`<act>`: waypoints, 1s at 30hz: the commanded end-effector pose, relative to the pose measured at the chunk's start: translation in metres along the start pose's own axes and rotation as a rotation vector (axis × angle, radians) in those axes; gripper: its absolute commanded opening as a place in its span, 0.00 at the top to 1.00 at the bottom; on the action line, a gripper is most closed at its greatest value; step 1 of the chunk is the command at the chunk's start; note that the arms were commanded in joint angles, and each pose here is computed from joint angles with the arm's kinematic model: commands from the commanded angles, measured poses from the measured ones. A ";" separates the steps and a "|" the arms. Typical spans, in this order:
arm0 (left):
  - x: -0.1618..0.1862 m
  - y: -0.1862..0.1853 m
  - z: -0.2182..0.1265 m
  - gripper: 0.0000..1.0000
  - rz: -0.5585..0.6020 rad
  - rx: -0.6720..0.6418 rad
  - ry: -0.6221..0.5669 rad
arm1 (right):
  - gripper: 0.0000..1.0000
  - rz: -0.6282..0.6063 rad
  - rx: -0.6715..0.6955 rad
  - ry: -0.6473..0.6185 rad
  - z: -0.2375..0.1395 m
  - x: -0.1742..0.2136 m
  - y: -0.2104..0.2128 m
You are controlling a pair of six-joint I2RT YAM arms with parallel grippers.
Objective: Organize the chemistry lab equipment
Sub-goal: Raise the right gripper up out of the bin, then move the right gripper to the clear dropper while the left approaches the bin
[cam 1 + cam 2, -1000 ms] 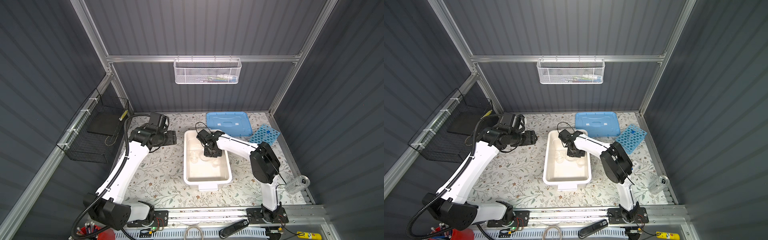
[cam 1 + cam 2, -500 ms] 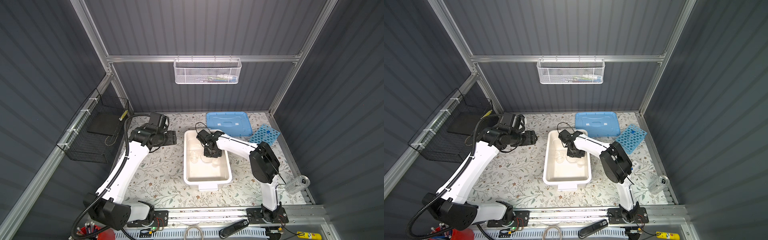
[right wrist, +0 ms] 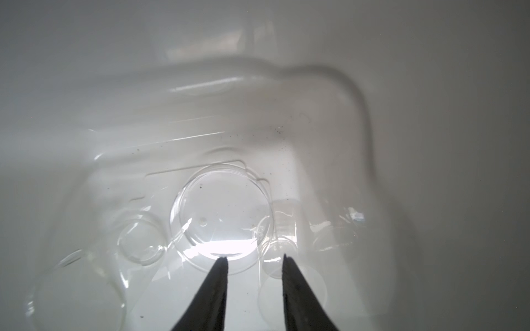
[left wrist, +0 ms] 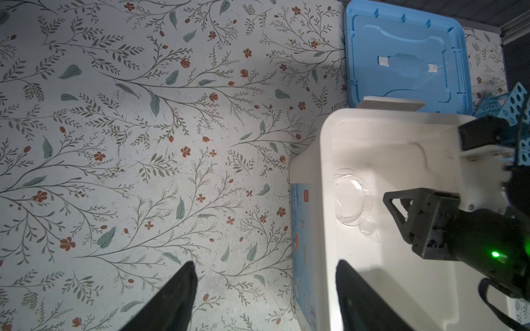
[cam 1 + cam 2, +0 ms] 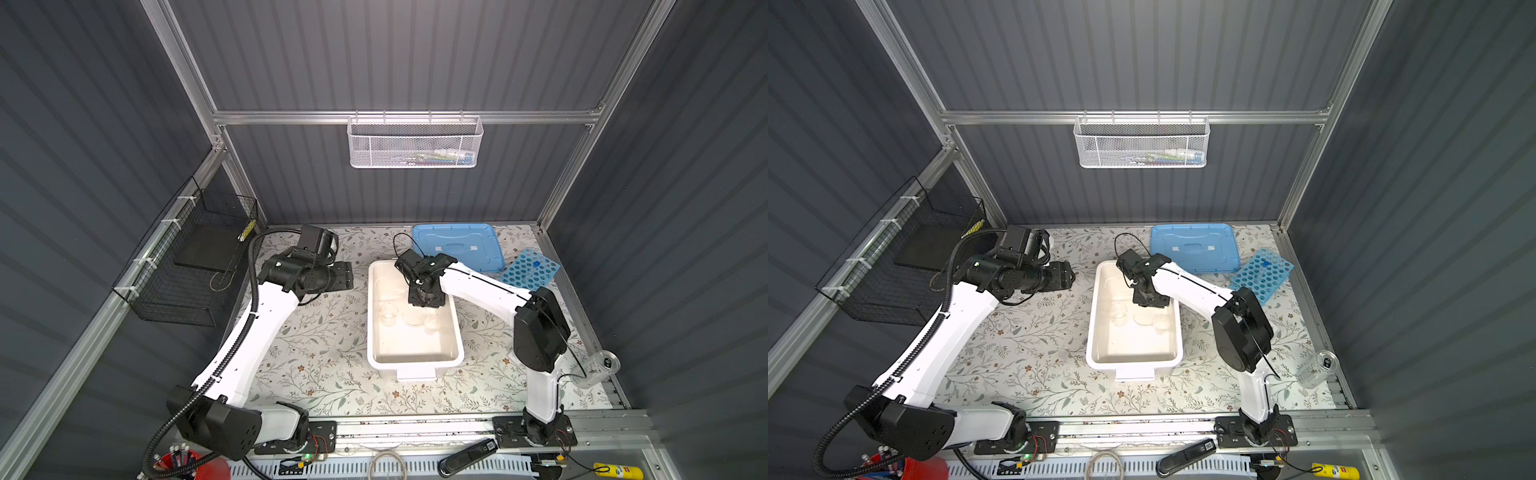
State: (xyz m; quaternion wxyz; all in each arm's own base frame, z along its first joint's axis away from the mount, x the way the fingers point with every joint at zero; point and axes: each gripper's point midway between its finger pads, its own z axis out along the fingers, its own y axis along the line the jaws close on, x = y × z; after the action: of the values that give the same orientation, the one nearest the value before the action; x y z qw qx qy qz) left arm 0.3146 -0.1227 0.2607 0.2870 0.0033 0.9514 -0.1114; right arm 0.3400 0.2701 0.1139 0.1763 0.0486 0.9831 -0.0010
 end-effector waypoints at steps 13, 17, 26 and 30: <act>0.000 -0.018 0.006 0.24 0.002 0.096 0.049 | 0.58 0.078 -0.020 -0.222 -0.154 0.001 -0.054; 0.000 -0.025 0.009 0.24 -0.011 0.119 0.043 | 0.57 0.150 -0.006 -0.257 -0.165 0.013 -0.094; 0.014 -0.067 0.008 0.24 0.050 0.097 0.027 | 0.56 0.295 -0.015 -0.137 -0.108 0.060 -0.166; 0.020 -0.092 0.005 0.24 0.062 0.114 0.019 | 0.55 0.304 -0.042 -0.072 -0.073 0.075 -0.179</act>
State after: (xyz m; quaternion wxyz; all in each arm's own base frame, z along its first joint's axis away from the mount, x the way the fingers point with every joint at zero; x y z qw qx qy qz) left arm 0.2895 -0.2094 0.2518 0.2606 0.0719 0.9493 -0.1605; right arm 0.2224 0.0896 0.1647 0.2183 0.2060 0.9539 0.0017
